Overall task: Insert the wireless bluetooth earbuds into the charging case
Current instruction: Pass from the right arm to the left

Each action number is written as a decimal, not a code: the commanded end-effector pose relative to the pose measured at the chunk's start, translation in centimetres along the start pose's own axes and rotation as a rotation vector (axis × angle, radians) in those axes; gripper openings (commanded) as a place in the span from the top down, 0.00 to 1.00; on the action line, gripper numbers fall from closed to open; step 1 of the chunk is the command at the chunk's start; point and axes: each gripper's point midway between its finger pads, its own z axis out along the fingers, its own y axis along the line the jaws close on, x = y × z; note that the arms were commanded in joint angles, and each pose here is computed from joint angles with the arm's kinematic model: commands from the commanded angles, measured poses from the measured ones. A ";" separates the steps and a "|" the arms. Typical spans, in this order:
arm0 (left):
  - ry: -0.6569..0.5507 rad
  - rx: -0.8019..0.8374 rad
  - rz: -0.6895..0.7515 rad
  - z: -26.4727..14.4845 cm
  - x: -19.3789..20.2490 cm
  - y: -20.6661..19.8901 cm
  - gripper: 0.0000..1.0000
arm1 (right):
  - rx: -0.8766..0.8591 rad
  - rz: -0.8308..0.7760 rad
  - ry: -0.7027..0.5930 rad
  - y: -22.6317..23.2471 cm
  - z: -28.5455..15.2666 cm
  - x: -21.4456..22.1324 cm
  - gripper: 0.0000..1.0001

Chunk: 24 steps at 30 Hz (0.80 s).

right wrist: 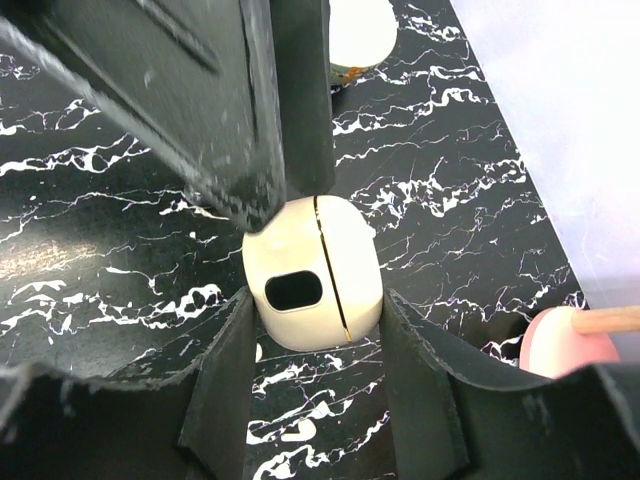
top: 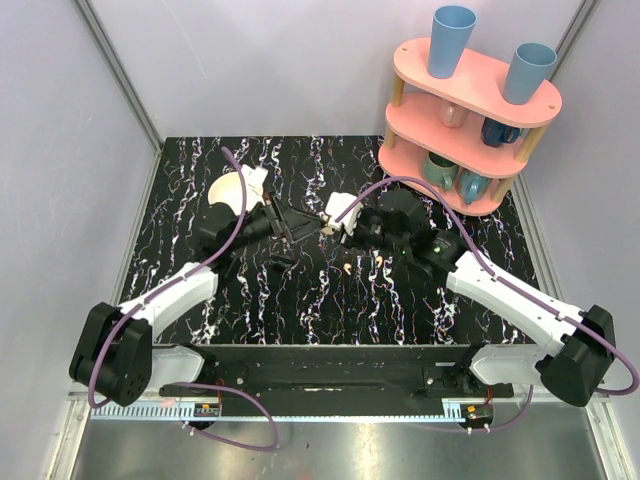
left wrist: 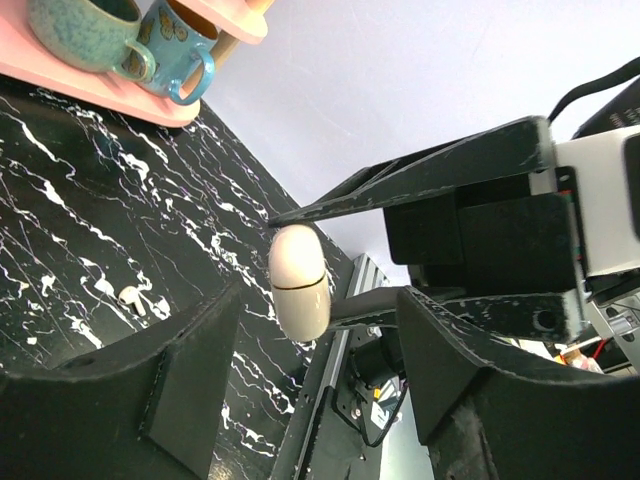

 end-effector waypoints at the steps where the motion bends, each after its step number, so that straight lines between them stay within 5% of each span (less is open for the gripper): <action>1: -0.025 0.018 0.051 1.0 -0.5 -0.4 0.34 | 0.049 0.001 -0.101 -0.9 -1.0 -3.0 0.89; 15: -0.043 0.051 0.058 2.3 -0.1 -0.8 0.53 | 0.040 0.009 -0.115 -0.6 -1.1 -3.3 0.89; 24: -0.021 0.061 0.039 2.7 0.6 -0.7 0.58 | 0.044 -0.007 -0.133 -0.7 -1.3 -3.7 0.89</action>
